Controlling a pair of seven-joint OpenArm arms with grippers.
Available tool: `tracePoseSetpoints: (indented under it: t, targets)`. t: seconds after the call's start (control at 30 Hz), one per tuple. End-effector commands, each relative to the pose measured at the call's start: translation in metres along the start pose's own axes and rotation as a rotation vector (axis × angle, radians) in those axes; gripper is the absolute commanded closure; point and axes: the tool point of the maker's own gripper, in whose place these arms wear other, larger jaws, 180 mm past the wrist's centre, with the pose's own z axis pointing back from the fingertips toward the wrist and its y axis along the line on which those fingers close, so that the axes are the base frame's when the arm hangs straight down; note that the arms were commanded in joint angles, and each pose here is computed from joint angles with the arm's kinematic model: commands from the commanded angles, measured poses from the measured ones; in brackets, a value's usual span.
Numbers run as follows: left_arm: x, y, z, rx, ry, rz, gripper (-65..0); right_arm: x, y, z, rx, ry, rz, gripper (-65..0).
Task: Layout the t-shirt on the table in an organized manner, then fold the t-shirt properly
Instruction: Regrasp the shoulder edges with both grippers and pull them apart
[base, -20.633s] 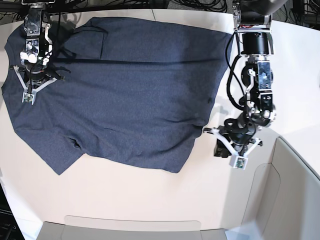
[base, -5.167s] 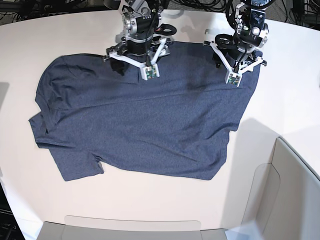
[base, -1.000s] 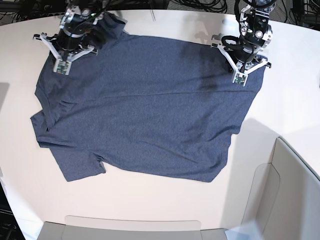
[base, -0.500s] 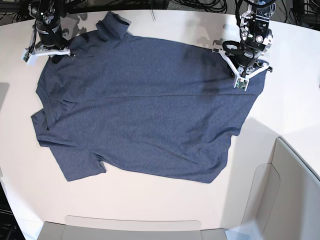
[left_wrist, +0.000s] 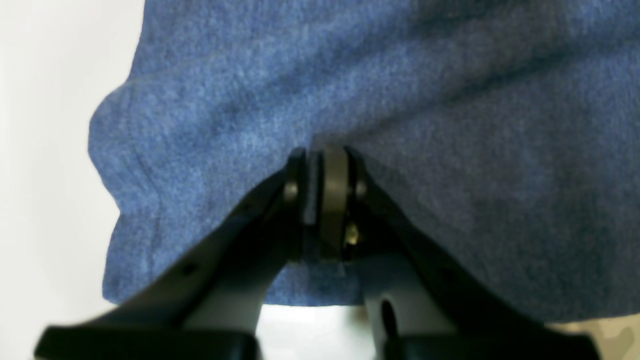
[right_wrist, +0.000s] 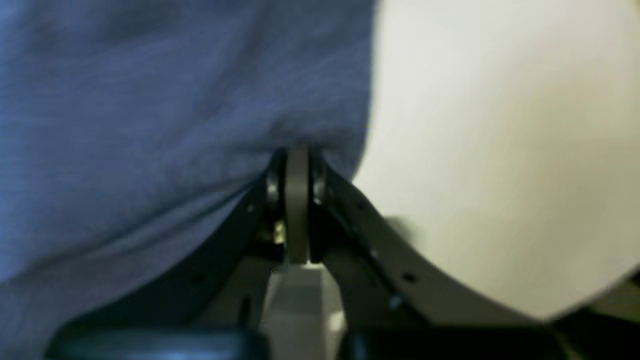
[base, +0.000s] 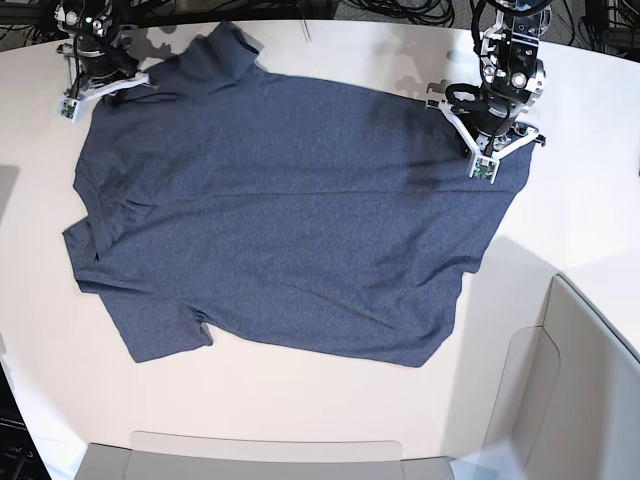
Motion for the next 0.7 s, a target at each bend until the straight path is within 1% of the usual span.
tracePoseSetpoints:
  t: [0.0, 0.07, 0.17, 0.2, 0.27, 0.4, 0.53, 0.67]
  targets:
    - [-0.056, -0.008, 0.001, -0.017, 0.221, -0.005, -5.6, -0.008, -0.014, 0.002, -0.060, 0.033, 0.030, 0.0]
    - [-0.055, -0.012, 0.001, -0.024, 0.217, 0.003, -5.5, -0.002, -0.025, 0.003, -0.122, 0.008, 0.103, 0.0]
    - [-0.056, -0.014, 0.002, -0.029, 0.218, 0.008, -5.5, 0.015, -0.036, 0.003, -0.175, -0.032, 0.192, 0.0]
    - [-0.056, -0.016, 0.002, -0.031, 0.218, 0.006, -5.5, 0.017, -0.039, 0.003, -0.186, -0.038, 0.209, 0.0]
    - [-0.058, -0.030, 0.002, -0.064, 0.223, -0.017, -5.4, 0.023, -0.043, 0.003, -0.197, -0.050, 0.234, 0.0]
    - [-0.070, -0.052, 0.006, -0.117, 0.251, -0.048, -5.4, 0.034, -0.049, 0.003, -0.206, -0.067, 0.271, 0.0]
    - [-0.081, -0.075, 0.012, -0.166, 0.272, -0.052, -5.4, 0.040, -0.051, 0.003, -0.212, -0.081, 0.273, 0.0]
    - [-0.075, -0.099, 0.025, -0.224, 0.246, -0.079, -5.6, 0.045, -0.048, 0.005, -0.205, -0.095, 0.272, 0.0]
